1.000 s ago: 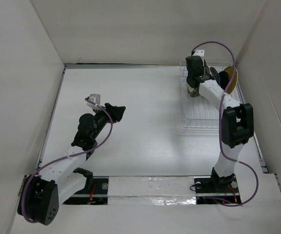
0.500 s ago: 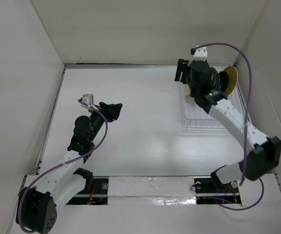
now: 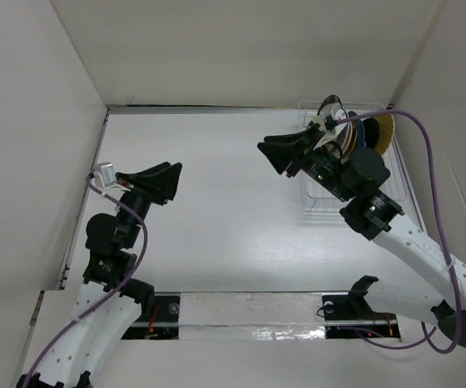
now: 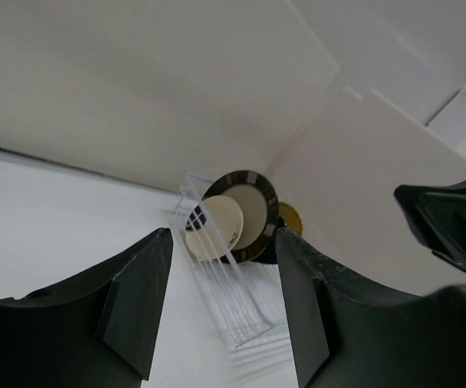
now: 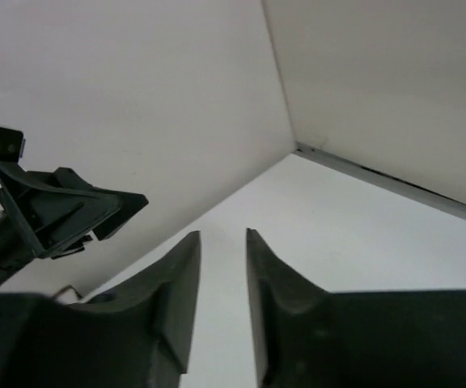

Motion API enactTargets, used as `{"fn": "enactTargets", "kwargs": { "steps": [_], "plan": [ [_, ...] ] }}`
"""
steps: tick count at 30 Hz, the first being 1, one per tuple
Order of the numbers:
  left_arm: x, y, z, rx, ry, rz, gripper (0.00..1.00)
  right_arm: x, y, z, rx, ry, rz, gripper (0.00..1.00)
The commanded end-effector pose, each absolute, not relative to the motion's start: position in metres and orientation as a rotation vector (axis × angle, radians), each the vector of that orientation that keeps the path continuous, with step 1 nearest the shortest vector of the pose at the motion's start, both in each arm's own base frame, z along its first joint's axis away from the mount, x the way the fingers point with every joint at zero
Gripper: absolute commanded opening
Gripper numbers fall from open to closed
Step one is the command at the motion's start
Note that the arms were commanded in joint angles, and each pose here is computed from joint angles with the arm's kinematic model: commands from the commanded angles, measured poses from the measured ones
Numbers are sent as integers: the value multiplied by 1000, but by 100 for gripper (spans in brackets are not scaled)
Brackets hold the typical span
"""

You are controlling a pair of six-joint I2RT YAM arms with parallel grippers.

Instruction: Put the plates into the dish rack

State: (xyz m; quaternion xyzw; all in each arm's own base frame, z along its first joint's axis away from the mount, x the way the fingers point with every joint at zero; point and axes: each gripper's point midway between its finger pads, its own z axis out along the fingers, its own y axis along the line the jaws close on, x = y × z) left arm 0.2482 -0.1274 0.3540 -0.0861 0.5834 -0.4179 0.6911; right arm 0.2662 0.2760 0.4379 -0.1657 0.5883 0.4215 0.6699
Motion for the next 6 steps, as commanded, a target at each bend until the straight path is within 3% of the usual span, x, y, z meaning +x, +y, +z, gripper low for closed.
{"fn": "enactTargets", "kwargs": {
  "steps": [1,6],
  "plan": [
    [224,-114,401,-187,1190,-933,51,241,262,485,-363,1158,998,40],
    [225,-110,398,-200,1188,-911,51,248,268,472,-359,1197,993,46]
  ]
}}
